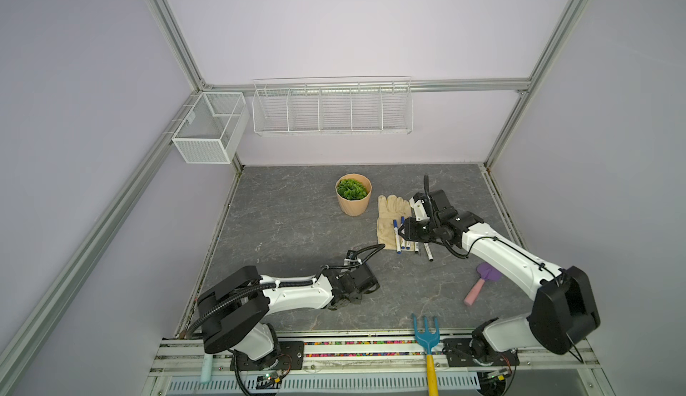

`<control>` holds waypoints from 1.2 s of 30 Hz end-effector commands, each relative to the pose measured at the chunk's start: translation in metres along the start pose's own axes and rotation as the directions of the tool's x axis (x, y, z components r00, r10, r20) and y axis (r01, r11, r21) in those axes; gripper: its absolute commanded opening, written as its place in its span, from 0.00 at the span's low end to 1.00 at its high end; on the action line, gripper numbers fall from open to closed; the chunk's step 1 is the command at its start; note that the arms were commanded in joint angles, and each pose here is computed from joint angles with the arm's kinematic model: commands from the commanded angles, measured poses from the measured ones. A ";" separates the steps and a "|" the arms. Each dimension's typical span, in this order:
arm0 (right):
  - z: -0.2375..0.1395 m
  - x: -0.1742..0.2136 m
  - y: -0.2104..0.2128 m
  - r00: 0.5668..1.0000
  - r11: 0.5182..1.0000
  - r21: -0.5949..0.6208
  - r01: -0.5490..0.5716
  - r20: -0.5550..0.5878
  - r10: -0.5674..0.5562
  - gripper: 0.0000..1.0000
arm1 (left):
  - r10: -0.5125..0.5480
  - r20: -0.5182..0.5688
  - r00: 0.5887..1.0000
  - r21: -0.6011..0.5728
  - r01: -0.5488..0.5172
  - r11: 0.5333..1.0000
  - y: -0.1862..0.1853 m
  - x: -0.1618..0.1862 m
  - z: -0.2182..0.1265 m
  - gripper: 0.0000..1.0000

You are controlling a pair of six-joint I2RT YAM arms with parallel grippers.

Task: Insert the pens into the pen caps
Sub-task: 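Grasp the loose white marker with the left gripper and lift it upright, then hold the white marker upright with left gripper while right gripper moves toward the blue cap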

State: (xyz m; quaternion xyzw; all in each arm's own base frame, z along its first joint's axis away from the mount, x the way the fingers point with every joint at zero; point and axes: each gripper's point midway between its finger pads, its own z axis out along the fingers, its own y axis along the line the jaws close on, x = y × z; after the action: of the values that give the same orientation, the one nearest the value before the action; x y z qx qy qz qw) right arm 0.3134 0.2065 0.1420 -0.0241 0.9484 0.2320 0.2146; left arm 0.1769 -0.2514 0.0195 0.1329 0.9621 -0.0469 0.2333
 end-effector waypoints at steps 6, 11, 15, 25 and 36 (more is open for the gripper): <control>-0.011 0.002 0.003 1.000 1.000 -0.018 0.012 0.010 -0.011 0.40 | -0.034 -0.152 0.988 -0.007 0.033 0.999 0.004 0.039 0.015 0.35; -0.016 0.000 0.006 1.000 1.000 -0.028 0.013 0.018 -0.012 0.40 | -0.038 -0.145 0.989 -0.027 0.034 0.999 0.007 0.037 0.014 0.07; -0.019 0.001 0.014 1.000 0.998 -0.063 0.023 0.005 -0.022 0.40 | -0.034 -0.045 0.998 -0.020 0.033 0.999 0.008 0.013 -0.001 0.00; -0.028 0.024 0.100 0.971 0.904 -0.368 0.217 -0.014 -0.238 0.47 | -0.144 0.405 0.903 0.346 -0.006 0.938 -0.027 -0.080 -0.094 0.00; -0.032 0.036 0.148 0.936 0.823 -0.490 0.287 -0.037 -0.349 0.51 | -0.219 0.500 0.838 0.445 -0.032 0.895 -0.033 -0.105 -0.136 0.00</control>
State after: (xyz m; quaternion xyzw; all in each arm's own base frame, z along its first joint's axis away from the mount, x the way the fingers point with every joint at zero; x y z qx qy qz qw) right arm 0.2535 0.3156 0.2162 -0.2196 0.8658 0.4074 0.1903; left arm 0.1974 -0.2831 0.1768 0.1085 0.8425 -0.2958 0.4369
